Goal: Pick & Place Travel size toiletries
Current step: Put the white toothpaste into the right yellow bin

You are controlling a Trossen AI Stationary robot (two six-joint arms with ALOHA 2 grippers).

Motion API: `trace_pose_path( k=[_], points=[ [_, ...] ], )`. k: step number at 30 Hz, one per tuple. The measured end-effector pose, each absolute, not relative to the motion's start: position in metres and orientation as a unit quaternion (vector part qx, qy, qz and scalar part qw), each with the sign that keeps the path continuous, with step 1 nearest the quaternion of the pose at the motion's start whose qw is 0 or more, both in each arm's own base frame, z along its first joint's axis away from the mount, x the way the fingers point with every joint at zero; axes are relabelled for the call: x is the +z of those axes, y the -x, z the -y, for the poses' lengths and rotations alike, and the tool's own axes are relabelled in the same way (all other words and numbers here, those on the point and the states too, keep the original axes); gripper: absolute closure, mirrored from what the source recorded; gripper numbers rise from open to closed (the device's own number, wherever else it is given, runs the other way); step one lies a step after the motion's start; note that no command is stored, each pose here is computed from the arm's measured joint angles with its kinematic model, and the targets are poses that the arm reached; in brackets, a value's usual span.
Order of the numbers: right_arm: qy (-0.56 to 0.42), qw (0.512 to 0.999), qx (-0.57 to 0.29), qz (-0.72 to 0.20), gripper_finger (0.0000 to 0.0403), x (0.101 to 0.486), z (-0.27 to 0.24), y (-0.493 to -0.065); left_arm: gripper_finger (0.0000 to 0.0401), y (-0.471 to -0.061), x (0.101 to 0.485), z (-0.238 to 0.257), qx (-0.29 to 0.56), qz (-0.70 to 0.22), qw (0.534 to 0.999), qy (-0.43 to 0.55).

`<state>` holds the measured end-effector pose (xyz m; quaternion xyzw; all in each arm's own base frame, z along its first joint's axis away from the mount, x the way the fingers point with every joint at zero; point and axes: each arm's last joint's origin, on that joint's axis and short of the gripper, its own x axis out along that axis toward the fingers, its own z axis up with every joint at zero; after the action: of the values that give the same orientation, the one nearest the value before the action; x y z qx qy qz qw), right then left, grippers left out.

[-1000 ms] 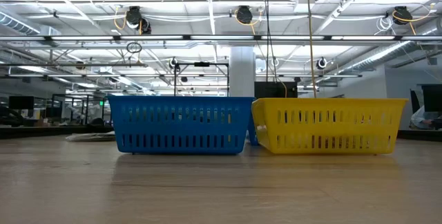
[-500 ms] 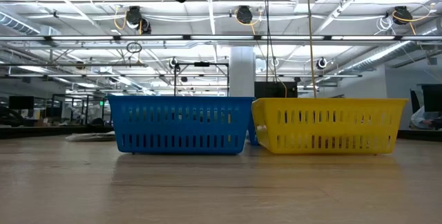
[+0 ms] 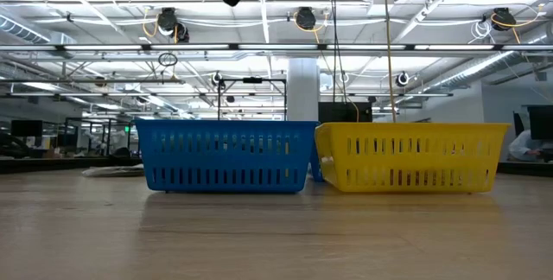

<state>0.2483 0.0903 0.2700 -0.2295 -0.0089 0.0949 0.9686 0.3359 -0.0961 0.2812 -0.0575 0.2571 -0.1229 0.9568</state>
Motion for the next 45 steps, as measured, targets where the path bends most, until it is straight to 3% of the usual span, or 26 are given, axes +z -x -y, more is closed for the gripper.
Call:
trace_pose_path(
  k=[13, 25, 28, 37, 45],
  points=[
    [0.232, 0.968, 0.093, 0.016, 0.0274, 0.271, -0.09, -0.248, 0.036, -0.342, 0.285, 0.08, -0.142, -0.239, 0.959, 0.059],
    [0.252, 0.963, 0.088, 0.04, 0.0393, 0.276, -0.09, -0.248, 0.036, -0.343, 0.285, 0.076, -0.148, -0.237, 0.958, 0.059],
    [0.255, 0.962, 0.088, 0.038, 0.0398, 0.275, -0.09, -0.248, 0.0358, -0.343, 0.285, 0.076, -0.149, -0.237, 0.958, 0.059],
    [0.253, 0.963, 0.084, 0.035, 0.0402, 0.275, -0.09, -0.248, 0.029, -0.343, 0.285, 0.075, -0.138, -0.234, 0.961, 0.043],
    [0.256, 0.965, 0.053, 0.006, 0.0403, 0.275, -0.086, -0.244, 0.0261, -0.342, 0.283, 0.075, -0.132, -0.248, 0.958, 0.06]
  ],
)
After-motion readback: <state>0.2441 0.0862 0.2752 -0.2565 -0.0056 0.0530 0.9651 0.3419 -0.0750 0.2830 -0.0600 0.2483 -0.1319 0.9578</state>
